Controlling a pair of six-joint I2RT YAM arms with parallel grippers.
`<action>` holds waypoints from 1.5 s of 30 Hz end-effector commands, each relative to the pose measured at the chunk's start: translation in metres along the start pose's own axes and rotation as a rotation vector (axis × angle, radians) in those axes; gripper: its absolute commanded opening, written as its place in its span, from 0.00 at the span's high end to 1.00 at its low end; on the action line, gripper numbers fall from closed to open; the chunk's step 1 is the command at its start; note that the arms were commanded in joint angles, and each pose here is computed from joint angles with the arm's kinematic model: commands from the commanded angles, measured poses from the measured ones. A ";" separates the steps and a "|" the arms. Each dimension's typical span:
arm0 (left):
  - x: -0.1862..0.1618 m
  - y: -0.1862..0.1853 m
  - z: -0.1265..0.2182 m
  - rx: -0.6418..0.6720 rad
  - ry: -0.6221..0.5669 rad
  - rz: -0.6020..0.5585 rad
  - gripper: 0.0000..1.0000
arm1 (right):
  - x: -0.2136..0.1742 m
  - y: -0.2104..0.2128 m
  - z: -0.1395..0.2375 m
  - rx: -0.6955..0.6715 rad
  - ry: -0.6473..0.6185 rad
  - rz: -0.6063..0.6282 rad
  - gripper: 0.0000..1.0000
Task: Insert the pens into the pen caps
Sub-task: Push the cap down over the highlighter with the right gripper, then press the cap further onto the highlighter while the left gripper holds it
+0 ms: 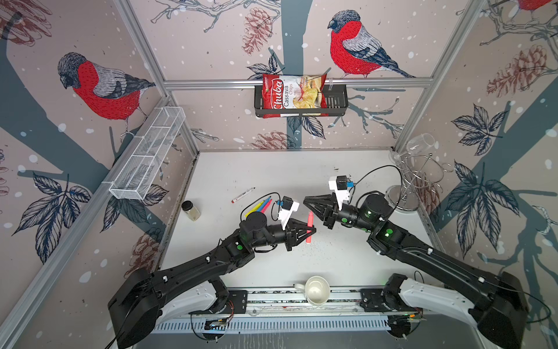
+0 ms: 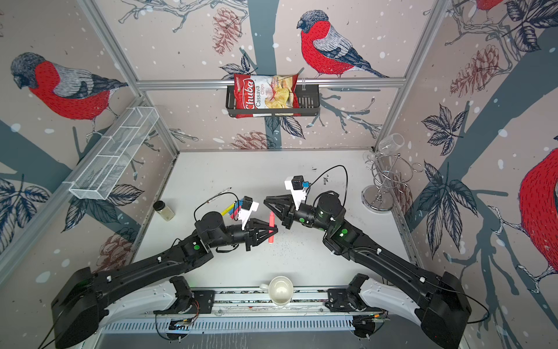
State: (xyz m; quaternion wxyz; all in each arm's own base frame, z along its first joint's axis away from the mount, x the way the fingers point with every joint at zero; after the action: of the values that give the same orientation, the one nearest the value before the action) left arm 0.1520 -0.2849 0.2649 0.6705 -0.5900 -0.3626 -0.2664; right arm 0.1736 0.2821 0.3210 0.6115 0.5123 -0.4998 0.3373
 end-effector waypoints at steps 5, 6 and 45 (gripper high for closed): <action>0.096 -0.056 0.032 -0.135 -0.476 -0.227 1.00 | -0.069 0.007 0.007 0.070 0.306 -0.133 1.00; 0.097 -0.056 0.033 -0.133 -0.479 -0.232 1.00 | -0.069 0.007 0.007 0.071 0.306 -0.134 1.00; 0.113 -0.071 0.051 -0.138 -0.550 -0.283 1.00 | -0.099 0.027 0.014 0.151 0.385 -0.161 1.00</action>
State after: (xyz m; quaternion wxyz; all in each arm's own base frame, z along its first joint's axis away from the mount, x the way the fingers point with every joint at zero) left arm 0.1411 -0.2681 0.2509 0.7095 -0.5571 -0.3253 -0.2838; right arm 0.1591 0.2872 0.2984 0.6208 0.5144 -0.4807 0.3449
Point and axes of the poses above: each gripper's point midway between its finger pads, its own z axis back along the fingers, its own y axis along the line the jaws close on, x = y × z, the point moved 4 cm from there along z, back along the fingers, and after that the axes turned 2 degrees about z, right-handed, at the moved point
